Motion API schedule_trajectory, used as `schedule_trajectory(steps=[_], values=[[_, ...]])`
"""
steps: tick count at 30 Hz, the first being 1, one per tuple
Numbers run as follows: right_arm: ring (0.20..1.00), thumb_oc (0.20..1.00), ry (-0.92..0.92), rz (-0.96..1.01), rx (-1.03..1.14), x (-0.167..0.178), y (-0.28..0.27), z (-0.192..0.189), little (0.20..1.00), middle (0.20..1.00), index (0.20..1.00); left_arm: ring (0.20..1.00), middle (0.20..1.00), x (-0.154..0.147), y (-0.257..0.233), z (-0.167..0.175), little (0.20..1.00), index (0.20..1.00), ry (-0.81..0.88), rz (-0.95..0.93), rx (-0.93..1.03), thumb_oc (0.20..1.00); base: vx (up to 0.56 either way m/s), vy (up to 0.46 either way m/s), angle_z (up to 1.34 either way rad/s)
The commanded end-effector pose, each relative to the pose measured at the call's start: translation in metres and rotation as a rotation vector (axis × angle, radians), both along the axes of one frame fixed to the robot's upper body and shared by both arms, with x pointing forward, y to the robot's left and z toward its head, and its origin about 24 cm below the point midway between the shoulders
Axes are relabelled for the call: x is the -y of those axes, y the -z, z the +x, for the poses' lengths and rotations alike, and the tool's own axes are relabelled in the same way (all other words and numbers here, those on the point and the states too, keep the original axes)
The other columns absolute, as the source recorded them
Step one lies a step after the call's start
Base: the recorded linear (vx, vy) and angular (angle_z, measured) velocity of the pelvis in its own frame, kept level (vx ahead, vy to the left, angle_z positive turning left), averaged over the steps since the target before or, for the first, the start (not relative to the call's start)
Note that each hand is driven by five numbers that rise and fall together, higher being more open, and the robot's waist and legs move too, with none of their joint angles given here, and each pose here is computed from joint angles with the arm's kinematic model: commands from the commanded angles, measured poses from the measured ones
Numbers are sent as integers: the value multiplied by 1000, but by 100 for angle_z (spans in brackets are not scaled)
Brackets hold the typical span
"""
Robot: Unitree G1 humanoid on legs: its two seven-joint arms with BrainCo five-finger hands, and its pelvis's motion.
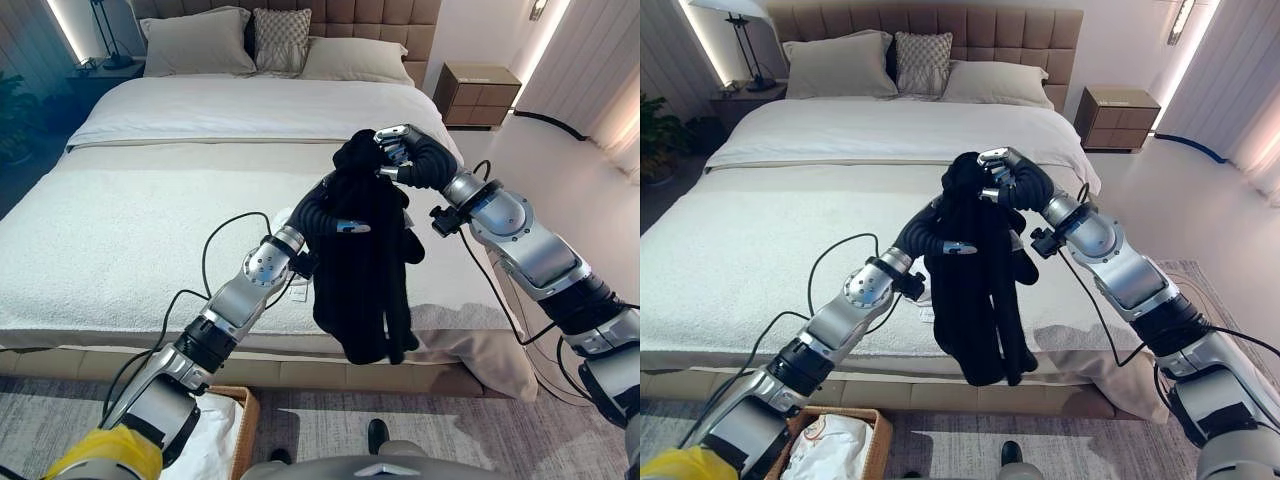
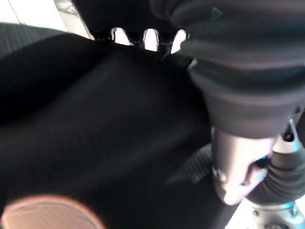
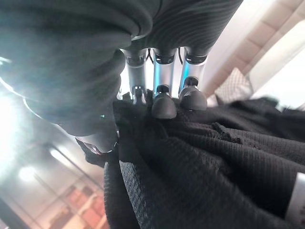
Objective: Pick up clothes into the bucket
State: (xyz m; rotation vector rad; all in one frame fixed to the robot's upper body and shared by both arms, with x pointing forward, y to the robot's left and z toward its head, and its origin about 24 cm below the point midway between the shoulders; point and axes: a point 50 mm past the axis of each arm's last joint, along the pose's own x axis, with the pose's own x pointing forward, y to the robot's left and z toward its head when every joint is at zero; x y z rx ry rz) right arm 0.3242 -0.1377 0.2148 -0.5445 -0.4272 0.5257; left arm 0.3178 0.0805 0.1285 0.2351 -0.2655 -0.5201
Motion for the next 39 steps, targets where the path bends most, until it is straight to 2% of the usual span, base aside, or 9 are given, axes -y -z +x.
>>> schedule_trajectory(steps=[1, 2, 4, 21, 22, 24, 25, 31, 39], values=[[200, 200, -144, 81, 201, -20, -51, -16, 200, 200, 200, 912, 912, 28, -9, 2, 912, 912, 122, -82, -33, 912, -3, 1, 3], [200, 200, -146, 86, 200, -20, -51, -16, 200, 200, 200, 520, 520, 32, -6, 0, 520, 520, 155, -111, -74, 520, 0, 0, 0], [200, 200, -139, 99, 193, -20, -49, -15, 200, 200, 200, 200, 200, 36, 1, -3, 200, 200, 191, -144, -138, 200, 0, 0, 0], [200, 200, -50, 157, 195, -12, -40, -9, 200, 200, 200, 200, 200, 42, 22, -15, 200, 200, 299, -237, -357, 200, -4, -2, 2], [335, 335, -41, 159, 198, -11, -40, -9, 335, 335, 335, 200, 200, 42, 24, -15, 200, 200, 294, -237, -360, 200, 0, 0, 0], [467, 467, -32, 161, 202, -10, -39, -9, 467, 467, 467, 200, 200, 42, 25, -15, 200, 200, 289, -238, -361, 200, 0, 0, 0], [1000, 1000, -6, 171, 218, -6, -39, -10, 1000, 1000, 1000, 200, 200, 41, 28, -15, 200, 200, 274, -249, -369, 200, 0, 0, 0], [1000, 1000, 71, 205, 221, 9, -32, -10, 1000, 1000, 1000, 200, 200, 34, 34, -16, 200, 200, 230, -286, -386, 200, 0, 0, 0], [1000, 1000, 435, 211, 226, 60, 16, -22, 1000, 1000, 1000, 200, 200, 5, 39, -26, 200, 200, 113, -439, -398, 200, 3, 0, 1]])
